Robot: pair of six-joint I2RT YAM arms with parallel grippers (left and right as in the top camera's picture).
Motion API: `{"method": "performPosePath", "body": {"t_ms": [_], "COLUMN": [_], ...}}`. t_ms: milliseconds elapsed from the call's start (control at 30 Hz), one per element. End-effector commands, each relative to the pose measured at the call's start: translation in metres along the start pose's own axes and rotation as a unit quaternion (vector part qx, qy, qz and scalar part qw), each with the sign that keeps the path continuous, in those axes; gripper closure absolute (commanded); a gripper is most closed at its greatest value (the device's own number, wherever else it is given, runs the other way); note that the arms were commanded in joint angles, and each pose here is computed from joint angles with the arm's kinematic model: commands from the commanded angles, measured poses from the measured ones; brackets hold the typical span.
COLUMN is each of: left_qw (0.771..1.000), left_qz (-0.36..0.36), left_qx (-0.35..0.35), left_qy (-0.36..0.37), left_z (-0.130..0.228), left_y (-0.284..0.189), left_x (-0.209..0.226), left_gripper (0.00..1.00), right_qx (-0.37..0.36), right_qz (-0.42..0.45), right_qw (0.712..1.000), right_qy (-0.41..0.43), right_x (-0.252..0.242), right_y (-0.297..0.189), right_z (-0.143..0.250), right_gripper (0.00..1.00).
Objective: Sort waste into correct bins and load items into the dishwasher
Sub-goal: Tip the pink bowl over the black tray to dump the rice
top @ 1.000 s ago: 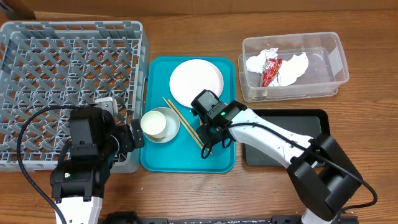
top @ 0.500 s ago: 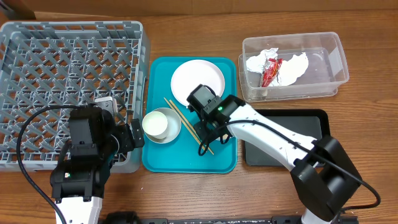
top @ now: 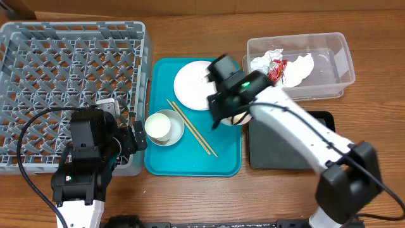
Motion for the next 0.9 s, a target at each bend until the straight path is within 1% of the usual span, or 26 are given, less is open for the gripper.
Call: {"method": "performPosePath", "body": {"t_ms": [0,167,367,667,867], "left_qw": [1.000,1.000,1.000,1.000,1.000], "left_qz": [0.002,0.002,0.002,0.003,0.003], "left_qx": [-0.013,-0.013,-0.014,-0.015,-0.018], "left_qy": [0.001,0.001,0.001,0.001,0.001], "left_z": [-0.008,-0.008,-0.009,-0.009,-0.010], "left_y": [-0.005,-0.005,-0.005,-0.005,-0.005], "left_x": [-0.002,-0.002,-0.002,-0.002,-0.003], "left_gripper": [0.00,0.00,0.00,0.00,0.00], "right_qx": [-0.025,-0.003,0.010,0.034,0.022], "right_qz": [-0.080,-0.131,-0.170,-0.242,-0.298], "right_qw": [0.995,0.982,0.964,0.933,0.907], "right_qy": [0.060,0.138,0.203,0.265,0.298], "right_x": [-0.010,-0.052,-0.098,-0.132,-0.153], "right_y": [-0.041,-0.054,-0.059,-0.042,-0.038], "right_z": [-0.017,-0.019,-0.013,0.016,0.028], "right_gripper": [0.96,0.96,0.96,0.96,0.96]}}
Point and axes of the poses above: each gripper's point midway between its finger pads, its own y axis out along the fingers, its own x axis along the line the jaws close on, z = x × y, the point moved 3 cm from there along -y, back along the fingers, and after that the axes turned 1 degree about y, right-handed, at the moved point
